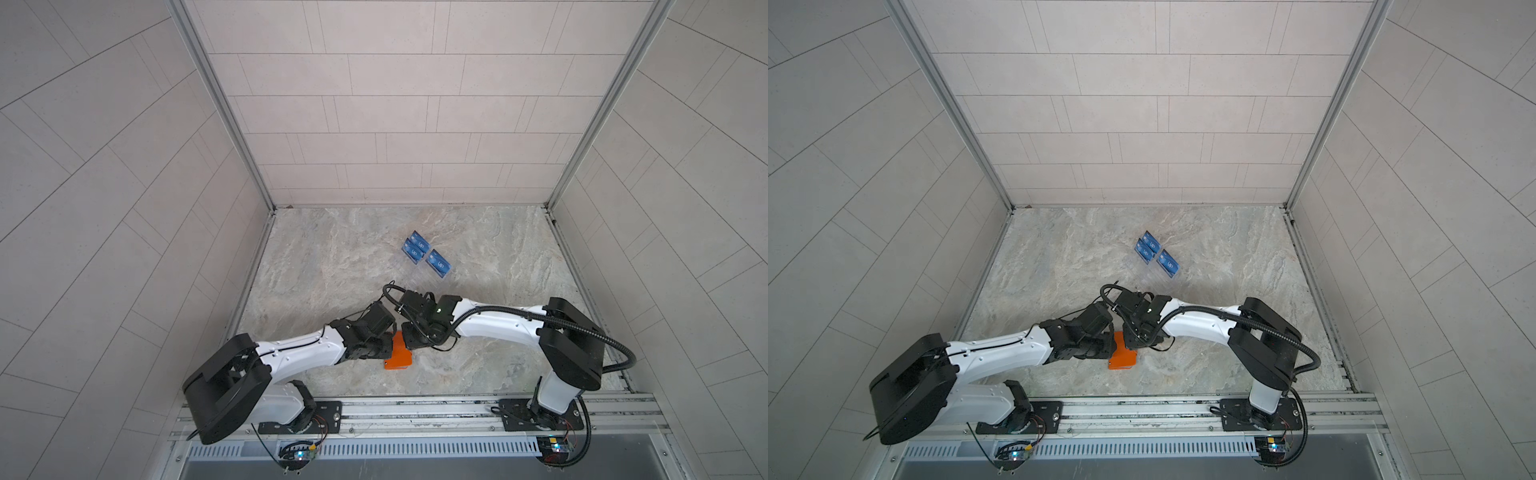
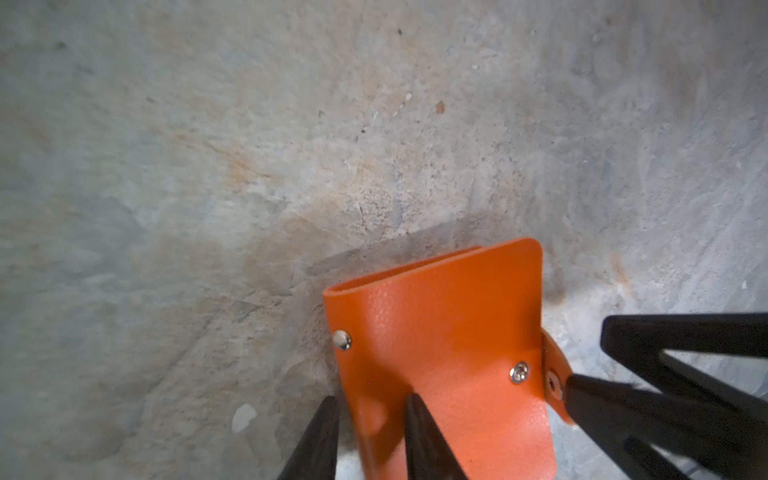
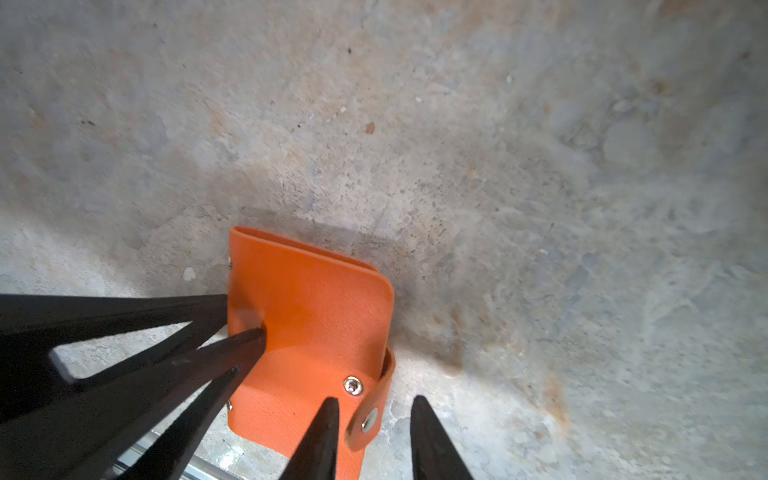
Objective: Put the credit cards into the card holder
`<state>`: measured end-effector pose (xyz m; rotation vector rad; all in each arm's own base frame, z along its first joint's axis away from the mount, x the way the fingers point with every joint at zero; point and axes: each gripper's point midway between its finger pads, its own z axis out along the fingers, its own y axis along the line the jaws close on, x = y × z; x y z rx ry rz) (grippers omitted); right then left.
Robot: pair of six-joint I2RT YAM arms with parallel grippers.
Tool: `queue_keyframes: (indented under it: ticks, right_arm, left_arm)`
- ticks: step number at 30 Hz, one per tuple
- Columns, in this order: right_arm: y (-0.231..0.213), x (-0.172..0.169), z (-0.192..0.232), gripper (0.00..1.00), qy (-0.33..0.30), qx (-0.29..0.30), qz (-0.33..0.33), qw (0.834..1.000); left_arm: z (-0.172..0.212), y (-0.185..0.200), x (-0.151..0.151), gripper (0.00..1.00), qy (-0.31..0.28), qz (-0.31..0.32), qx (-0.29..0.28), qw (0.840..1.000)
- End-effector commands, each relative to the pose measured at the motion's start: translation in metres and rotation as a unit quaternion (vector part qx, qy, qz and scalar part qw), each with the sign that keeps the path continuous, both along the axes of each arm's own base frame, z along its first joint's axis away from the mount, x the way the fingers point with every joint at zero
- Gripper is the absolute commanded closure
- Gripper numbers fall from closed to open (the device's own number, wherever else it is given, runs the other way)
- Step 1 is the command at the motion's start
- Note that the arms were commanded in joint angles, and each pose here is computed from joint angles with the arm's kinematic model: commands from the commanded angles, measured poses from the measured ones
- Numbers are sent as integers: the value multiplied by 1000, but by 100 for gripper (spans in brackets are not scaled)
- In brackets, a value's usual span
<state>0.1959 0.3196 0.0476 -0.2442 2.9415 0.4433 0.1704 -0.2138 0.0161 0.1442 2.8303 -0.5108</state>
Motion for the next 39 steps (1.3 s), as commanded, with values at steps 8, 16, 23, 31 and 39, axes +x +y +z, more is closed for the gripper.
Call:
queue_keyframes:
  ticks: [8,16,23,31,39]
  right_arm:
    - [5,-7,-9,62,5,-16,10,1000]
    - [-7,-7,-9,79,1,-46,12,999]
    - [-5,-9,-7,89,4,-37,13,999]
    - [1,-11,0,91,11,-17,14,1000]
    - [-4,-12,2,88,12,-19,16,1000]
  left_arm:
    - [-28,24,-26,67,46,-11,53,997]
    - [-27,24,-25,67,44,-11,53,998]
    - [-27,23,-25,66,45,-14,55,997]
    - [-29,25,-26,66,50,-17,60,997]
    - [-30,23,-27,66,53,-19,58,997]
